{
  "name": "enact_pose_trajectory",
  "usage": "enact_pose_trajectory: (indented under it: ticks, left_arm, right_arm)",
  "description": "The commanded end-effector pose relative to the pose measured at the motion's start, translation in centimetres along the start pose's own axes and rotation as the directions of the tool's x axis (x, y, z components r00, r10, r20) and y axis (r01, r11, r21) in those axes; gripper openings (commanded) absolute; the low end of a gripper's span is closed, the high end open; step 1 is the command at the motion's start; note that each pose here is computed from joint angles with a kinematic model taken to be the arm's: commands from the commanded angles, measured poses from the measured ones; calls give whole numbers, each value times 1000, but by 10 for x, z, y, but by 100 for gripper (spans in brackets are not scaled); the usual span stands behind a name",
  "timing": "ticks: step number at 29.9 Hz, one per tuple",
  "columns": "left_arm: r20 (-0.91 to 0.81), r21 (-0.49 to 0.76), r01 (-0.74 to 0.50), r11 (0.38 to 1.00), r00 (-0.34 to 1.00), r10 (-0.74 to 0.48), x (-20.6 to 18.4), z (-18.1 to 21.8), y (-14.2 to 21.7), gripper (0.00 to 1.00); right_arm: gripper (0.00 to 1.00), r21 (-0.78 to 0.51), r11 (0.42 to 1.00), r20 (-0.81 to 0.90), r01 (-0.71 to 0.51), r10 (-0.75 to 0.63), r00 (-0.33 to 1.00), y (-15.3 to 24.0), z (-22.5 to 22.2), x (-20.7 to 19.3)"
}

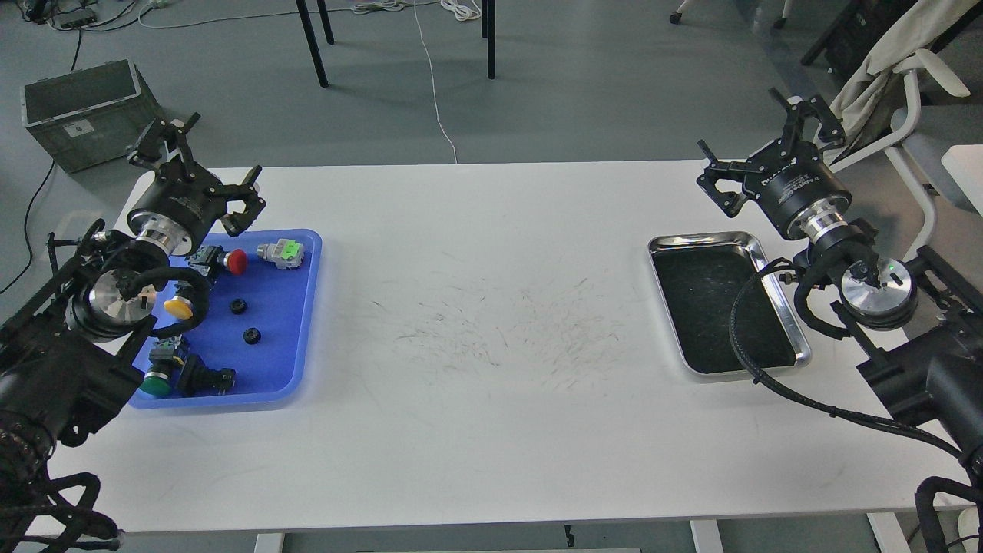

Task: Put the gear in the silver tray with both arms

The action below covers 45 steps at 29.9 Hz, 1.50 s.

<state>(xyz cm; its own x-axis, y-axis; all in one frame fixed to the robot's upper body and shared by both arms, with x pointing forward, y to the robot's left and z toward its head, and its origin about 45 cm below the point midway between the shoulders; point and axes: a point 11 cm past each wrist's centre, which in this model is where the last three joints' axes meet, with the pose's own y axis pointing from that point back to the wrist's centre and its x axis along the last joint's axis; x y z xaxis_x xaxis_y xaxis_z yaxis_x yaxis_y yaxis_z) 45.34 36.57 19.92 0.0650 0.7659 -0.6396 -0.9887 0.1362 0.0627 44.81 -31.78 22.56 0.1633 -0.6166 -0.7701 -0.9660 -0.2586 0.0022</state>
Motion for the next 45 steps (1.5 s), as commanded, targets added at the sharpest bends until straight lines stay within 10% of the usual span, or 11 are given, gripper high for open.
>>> enact_pose_trajectory:
  ticks: [1, 24, 45]
  left_arm:
    - [26, 3, 8, 1000, 1000, -8, -3, 6, 1, 98]
    - [461, 207, 73, 976, 872, -163, -35, 39, 33, 98]
    - [849, 483, 85, 871, 200, -490, -105, 147, 103, 98]
  right_arm:
    - [100, -1, 1000, 2, 3, -3, 1000, -1, 1, -1]
    - [100, 0, 1000, 2, -16, 16, 1000, 0, 1, 4]
    - [100, -15, 1000, -12, -12, 12, 1000, 1, 0, 3]
